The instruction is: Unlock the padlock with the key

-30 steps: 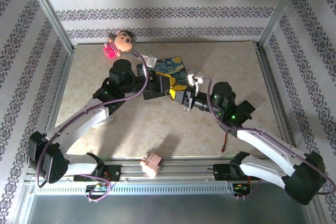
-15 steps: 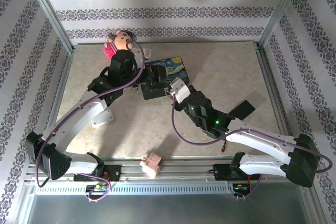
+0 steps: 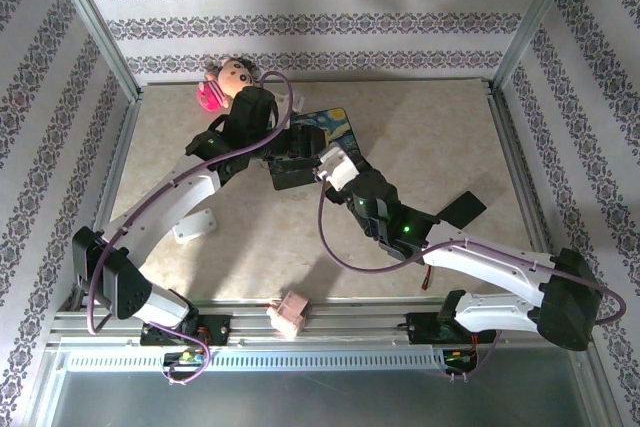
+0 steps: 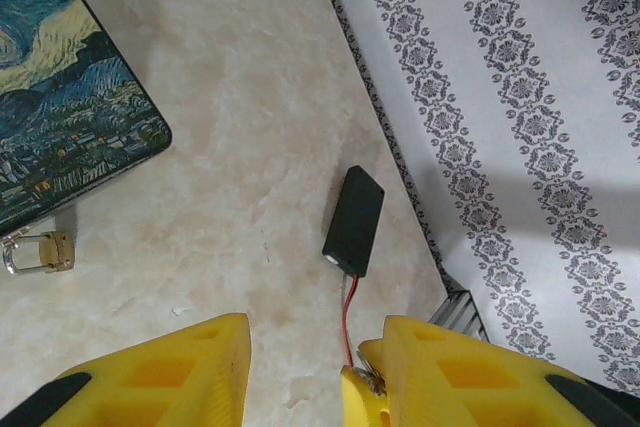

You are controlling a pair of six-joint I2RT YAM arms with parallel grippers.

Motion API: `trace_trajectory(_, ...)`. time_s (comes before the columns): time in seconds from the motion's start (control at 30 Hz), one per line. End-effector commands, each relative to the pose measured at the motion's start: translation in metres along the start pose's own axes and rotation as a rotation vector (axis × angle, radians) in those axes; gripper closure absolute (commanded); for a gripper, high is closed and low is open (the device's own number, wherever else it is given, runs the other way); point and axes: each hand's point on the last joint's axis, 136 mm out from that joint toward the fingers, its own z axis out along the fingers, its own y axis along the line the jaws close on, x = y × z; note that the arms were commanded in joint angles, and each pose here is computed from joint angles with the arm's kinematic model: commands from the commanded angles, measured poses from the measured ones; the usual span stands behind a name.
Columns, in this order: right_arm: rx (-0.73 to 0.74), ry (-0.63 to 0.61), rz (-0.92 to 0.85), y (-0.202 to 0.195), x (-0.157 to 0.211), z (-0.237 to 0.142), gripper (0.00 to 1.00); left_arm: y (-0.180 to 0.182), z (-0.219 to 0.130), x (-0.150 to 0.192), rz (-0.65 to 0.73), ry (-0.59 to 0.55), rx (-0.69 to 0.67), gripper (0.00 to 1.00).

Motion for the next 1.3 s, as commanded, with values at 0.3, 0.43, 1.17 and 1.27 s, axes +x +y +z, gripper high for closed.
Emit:
trace_trajectory(0.3, 0.037, -0.013, -0.006, -0.003, -0.014, 0.006, 1.0, -0.009, 0.008, -0.003, -0.037, 0.042, 0.061, 0.67)
trace_trajectory(0.43, 0.038, -0.007, -0.014, -0.001, -0.013, 0.009, 1.0, -0.008, 0.011, -0.001, -0.049, 0.052, 0.065, 0.73)
trace_trajectory(1.17, -0.07, 0.034, 0.107, 0.003, -0.004, -0.002, 0.43, -0.011, -0.01, -0.019, 0.111, -0.074, 0.106, 1.0)
trace_trajectory(1.27, -0.146, 0.013, 0.264, -0.005, -0.006, -0.012, 0.28, -0.013, -0.023, -0.017, 0.232, -0.097, 0.142, 1.0)
